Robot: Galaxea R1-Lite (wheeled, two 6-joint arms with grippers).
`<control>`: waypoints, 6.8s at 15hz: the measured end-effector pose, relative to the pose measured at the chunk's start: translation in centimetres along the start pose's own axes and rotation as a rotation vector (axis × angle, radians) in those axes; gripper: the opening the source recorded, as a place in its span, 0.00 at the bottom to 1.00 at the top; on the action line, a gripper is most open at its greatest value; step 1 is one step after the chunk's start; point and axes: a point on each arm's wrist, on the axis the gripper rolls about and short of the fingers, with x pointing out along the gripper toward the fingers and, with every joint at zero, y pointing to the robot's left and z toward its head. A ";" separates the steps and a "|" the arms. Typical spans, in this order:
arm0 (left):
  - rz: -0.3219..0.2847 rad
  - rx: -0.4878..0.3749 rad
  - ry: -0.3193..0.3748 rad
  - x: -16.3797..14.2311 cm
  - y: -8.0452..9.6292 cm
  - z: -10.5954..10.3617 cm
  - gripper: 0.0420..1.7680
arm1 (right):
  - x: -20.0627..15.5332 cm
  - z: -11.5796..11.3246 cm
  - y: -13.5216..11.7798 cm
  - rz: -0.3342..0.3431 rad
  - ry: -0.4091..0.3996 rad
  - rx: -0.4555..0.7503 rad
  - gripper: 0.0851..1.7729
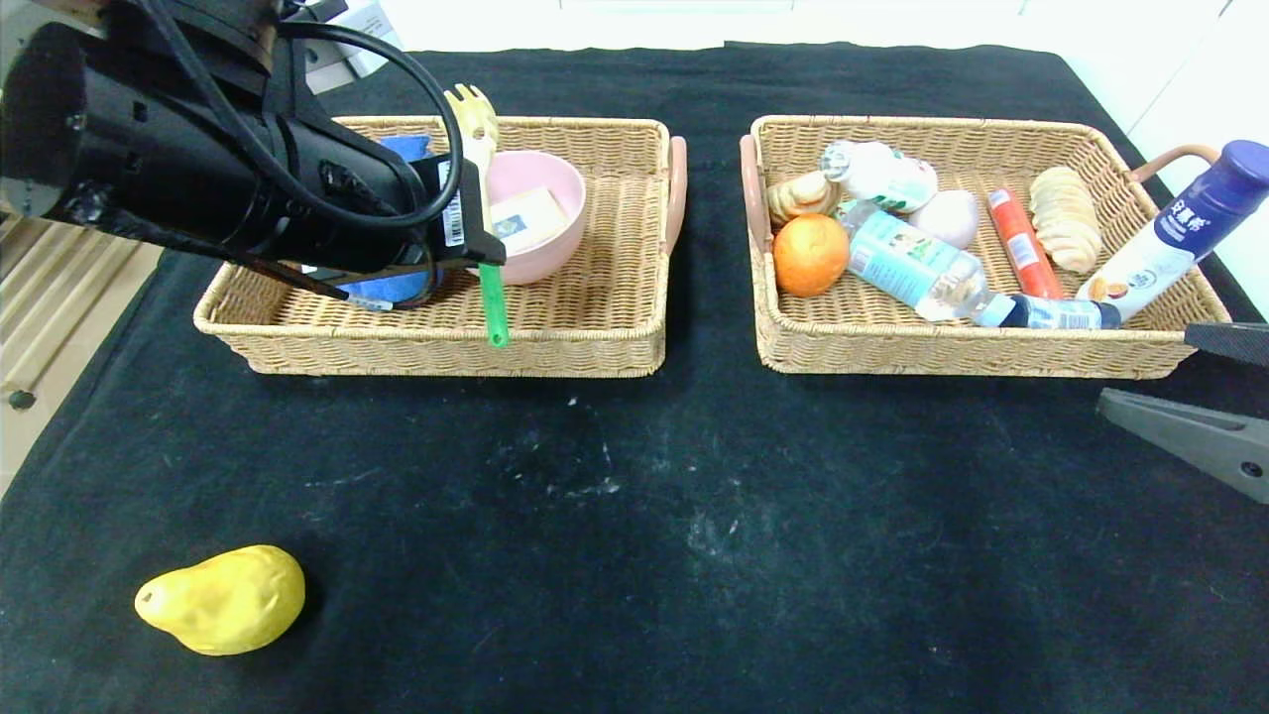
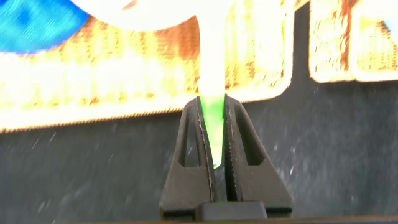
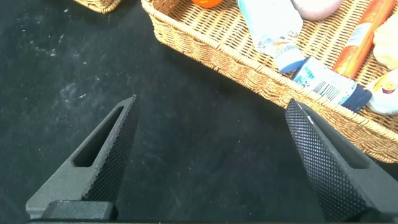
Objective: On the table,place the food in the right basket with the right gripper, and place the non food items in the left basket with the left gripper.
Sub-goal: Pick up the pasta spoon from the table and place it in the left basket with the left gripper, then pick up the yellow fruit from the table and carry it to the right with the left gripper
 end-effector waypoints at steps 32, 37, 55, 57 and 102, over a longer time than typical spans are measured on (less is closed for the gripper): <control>-0.129 0.211 -0.224 7.8 -2.4 0.6 0.81 | 0.0 -0.1 -0.1 -0.003 0.005 0.002 0.96; -0.129 0.211 -0.223 7.7 -2.4 0.6 0.89 | 0.1 -0.1 0.0 -0.003 0.005 0.002 0.96; -0.056 0.380 0.038 -1.1 0.1 -1.3 0.96 | 0.1 -0.2 0.0 0.003 0.006 0.001 0.96; -0.028 0.389 0.122 -2.6 0.9 -2.0 0.96 | 0.1 -0.2 0.0 0.004 0.006 0.001 0.96; 0.106 0.735 0.648 -4.8 12.3 -14.6 0.97 | 0.1 -0.2 0.0 0.004 0.006 0.001 0.96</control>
